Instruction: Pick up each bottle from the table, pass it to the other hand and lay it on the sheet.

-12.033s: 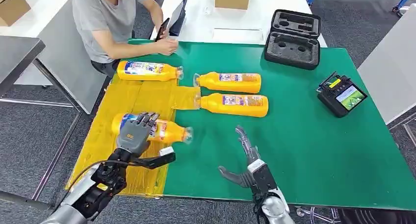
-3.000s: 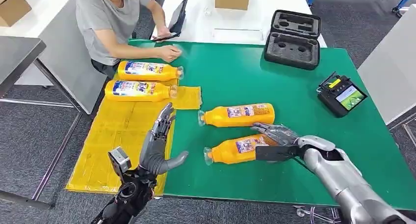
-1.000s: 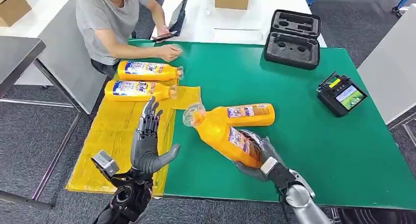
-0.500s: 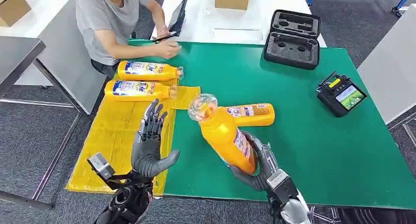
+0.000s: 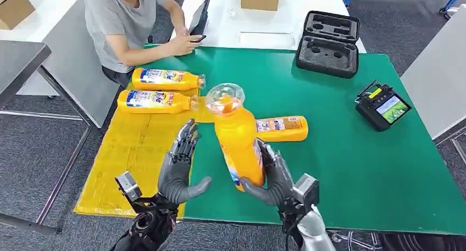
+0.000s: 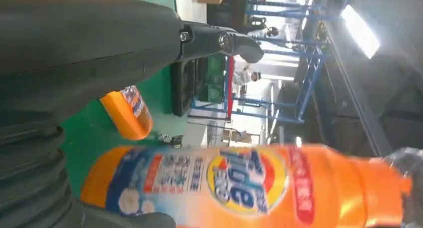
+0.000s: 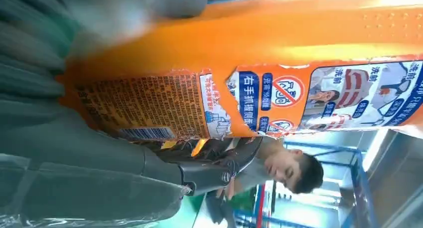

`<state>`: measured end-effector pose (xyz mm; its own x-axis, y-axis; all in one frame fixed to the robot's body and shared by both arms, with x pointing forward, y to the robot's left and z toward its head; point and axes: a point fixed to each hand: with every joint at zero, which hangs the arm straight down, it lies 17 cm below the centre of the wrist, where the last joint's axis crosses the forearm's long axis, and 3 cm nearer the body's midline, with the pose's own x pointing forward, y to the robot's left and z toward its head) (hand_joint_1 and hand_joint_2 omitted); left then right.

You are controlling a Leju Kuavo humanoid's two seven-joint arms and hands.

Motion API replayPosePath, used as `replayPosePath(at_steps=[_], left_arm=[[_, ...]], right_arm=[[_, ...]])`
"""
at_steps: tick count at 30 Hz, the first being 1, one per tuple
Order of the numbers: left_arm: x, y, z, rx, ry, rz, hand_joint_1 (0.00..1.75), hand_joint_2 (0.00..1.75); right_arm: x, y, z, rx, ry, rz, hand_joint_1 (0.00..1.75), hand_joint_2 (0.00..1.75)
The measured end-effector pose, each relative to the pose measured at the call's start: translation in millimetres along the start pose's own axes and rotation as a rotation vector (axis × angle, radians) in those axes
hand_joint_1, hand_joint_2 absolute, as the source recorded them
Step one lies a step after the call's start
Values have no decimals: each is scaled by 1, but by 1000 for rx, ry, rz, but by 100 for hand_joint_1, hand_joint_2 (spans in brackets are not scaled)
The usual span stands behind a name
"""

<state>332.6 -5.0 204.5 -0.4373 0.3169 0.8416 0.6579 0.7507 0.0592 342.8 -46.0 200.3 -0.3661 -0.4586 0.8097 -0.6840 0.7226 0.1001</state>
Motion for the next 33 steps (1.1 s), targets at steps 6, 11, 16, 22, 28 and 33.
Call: replayPosePath(at_steps=[6, 11, 16, 22, 28, 33], left_arm=[[-3, -8, 0, -30, 7, 14, 0, 175], [-4, -12, -2, -49, 10, 15, 0, 175], [-5, -17, -2, -62, 10, 17, 0, 175], [-4, -20, -3, -71, 7, 6, 0, 175], [-4, -18, -5, -70, 6, 6, 0, 175], [-4, -17, -8, -78, 4, 6, 0, 175]], right_arm=[[-10, -5, -6, -22, 18, 19, 175, 175], [-24, -10, -7, -23, 56, 51, 175, 175], [-38, -5, -7, -11, 90, 80, 175, 175], [-46, 1, -6, 2, 111, 73, 175, 175], [-56, 10, -9, 31, 132, 68, 175, 175], [-62, 17, -10, 41, 145, 96, 175, 175]])
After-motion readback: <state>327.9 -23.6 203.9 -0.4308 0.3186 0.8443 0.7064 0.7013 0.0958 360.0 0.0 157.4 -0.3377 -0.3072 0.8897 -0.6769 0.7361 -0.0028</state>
